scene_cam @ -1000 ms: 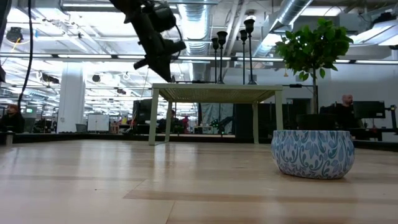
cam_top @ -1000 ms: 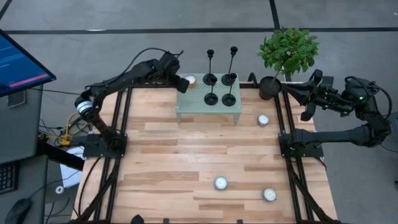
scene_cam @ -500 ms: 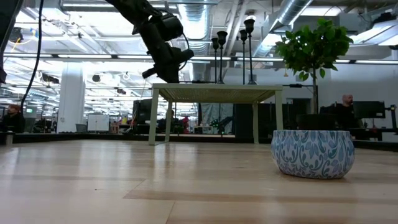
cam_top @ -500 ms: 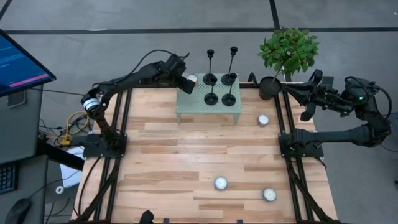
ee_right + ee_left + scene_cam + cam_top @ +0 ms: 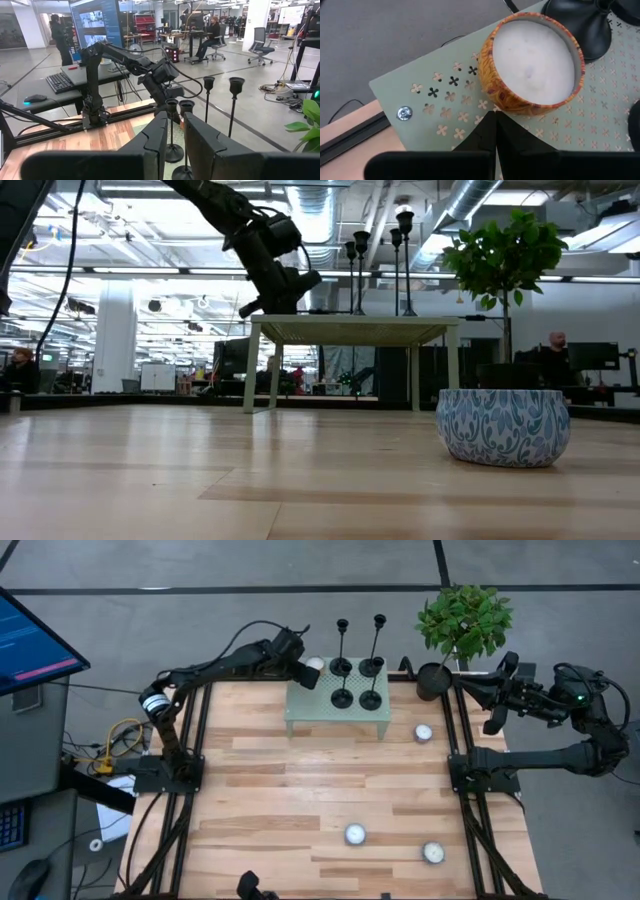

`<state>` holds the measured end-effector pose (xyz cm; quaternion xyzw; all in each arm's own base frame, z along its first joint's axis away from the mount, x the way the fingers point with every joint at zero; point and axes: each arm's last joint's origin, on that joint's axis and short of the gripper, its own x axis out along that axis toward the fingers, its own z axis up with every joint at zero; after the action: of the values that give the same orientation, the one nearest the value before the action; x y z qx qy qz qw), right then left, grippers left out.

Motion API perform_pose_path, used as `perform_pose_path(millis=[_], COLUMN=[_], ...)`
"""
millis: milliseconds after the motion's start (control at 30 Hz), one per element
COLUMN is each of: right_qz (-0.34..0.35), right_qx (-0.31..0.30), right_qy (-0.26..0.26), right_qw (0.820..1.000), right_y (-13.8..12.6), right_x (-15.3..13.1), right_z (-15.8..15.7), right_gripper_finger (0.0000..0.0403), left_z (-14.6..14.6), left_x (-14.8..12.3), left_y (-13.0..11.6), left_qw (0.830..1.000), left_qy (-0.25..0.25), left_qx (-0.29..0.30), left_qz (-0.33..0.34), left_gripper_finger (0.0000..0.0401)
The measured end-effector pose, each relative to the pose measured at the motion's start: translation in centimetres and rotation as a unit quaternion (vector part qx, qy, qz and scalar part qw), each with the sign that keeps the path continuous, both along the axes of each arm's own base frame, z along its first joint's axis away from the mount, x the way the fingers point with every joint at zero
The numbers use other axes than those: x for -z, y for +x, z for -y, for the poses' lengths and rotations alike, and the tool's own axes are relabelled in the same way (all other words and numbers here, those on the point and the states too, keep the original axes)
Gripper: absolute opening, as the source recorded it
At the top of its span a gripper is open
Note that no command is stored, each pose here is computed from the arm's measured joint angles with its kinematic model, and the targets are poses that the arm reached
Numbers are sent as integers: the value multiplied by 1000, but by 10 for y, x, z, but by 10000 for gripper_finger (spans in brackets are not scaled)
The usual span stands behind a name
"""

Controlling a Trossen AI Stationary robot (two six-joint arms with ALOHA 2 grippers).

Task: Pick & Place candle stick holders
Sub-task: Put the yellow scented candle on the shelf

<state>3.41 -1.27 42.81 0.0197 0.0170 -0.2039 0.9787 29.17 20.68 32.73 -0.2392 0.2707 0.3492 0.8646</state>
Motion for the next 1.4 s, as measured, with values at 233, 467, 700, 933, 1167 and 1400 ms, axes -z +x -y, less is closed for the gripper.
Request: perform_pose_path(millis=[233,467,700,933,1167,1400], right_qz=[0,1,4,4,4,4], right_qx=[0,0,0,0,0,0], right_qy=[0,1,4,4,4,4], right_qw=[1000,1000,1000,1000,1000,1000], right_y=[0,0,0,0,0,0], right_x=[0,0,0,0,0,0], right_z=[0,0,0,0,0,0], right_gripper_finger=[56,56,56,56,56,56], left_z=[5,5,5,5,5,6], left_x=[-22,-23,-22,-22,-22,-13], left_y=[-15,-16,-16,-16,-16,-17], left_qw=[999,999,999,999,999,999], left_qy=[28,30,34,36,32,20], left_qx=[-15,-22,-29,-31,-34,-38], left_qz=[28,22,19,18,20,8], left_gripper_finger=[2,2,2,2,2,2])
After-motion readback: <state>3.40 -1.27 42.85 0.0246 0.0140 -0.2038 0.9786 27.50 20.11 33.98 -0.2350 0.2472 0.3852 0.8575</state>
